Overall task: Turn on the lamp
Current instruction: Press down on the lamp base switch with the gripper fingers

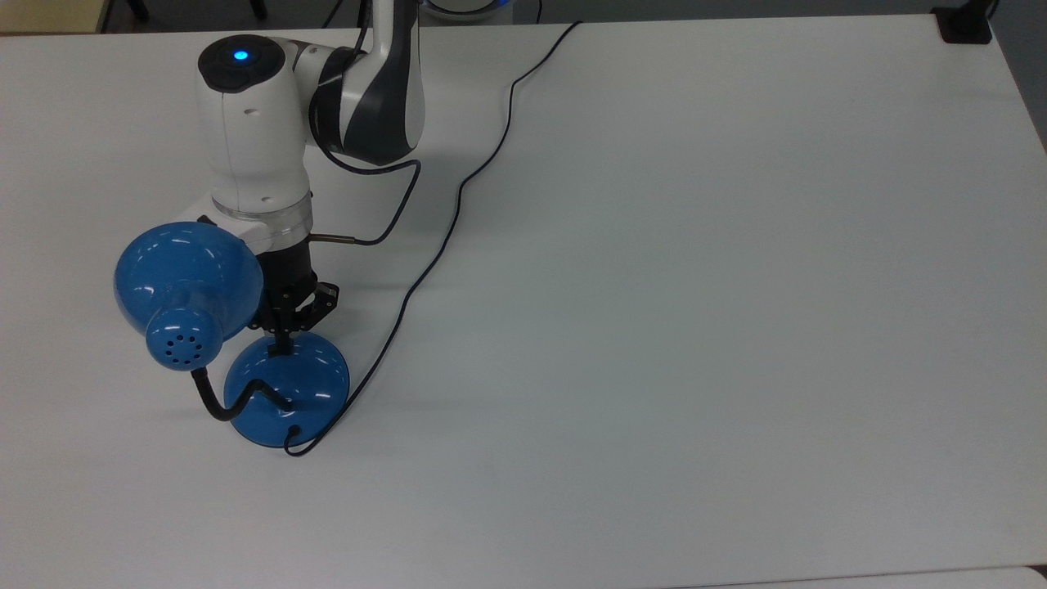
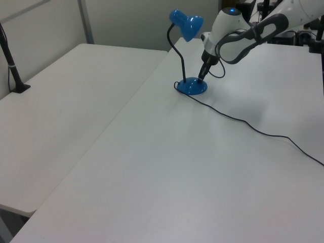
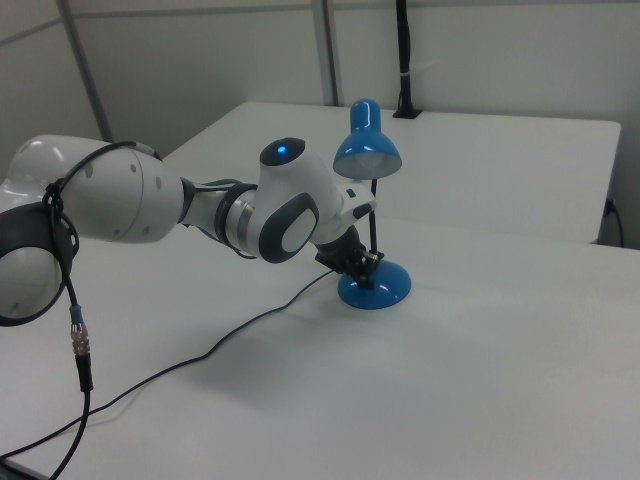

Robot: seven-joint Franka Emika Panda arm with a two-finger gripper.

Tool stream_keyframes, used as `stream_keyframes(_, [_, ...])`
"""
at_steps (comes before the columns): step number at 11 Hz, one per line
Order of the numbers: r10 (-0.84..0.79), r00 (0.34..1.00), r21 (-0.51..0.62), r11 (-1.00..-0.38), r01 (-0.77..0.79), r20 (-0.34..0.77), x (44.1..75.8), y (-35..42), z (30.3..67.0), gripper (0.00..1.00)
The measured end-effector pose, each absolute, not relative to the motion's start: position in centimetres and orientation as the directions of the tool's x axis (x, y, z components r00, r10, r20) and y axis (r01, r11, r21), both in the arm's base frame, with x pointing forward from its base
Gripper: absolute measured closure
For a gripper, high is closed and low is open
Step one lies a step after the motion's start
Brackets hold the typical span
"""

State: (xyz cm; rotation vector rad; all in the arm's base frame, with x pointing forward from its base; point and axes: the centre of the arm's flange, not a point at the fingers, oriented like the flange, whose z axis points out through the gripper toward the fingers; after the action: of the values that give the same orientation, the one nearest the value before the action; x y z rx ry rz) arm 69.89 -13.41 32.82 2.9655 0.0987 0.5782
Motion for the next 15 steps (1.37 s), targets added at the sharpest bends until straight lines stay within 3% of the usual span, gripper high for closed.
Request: stream_keyframes(15, [0.034,0.905,0.121,-0.992,-0.019,0.424,70.2,-16.3,33.0,0.99])
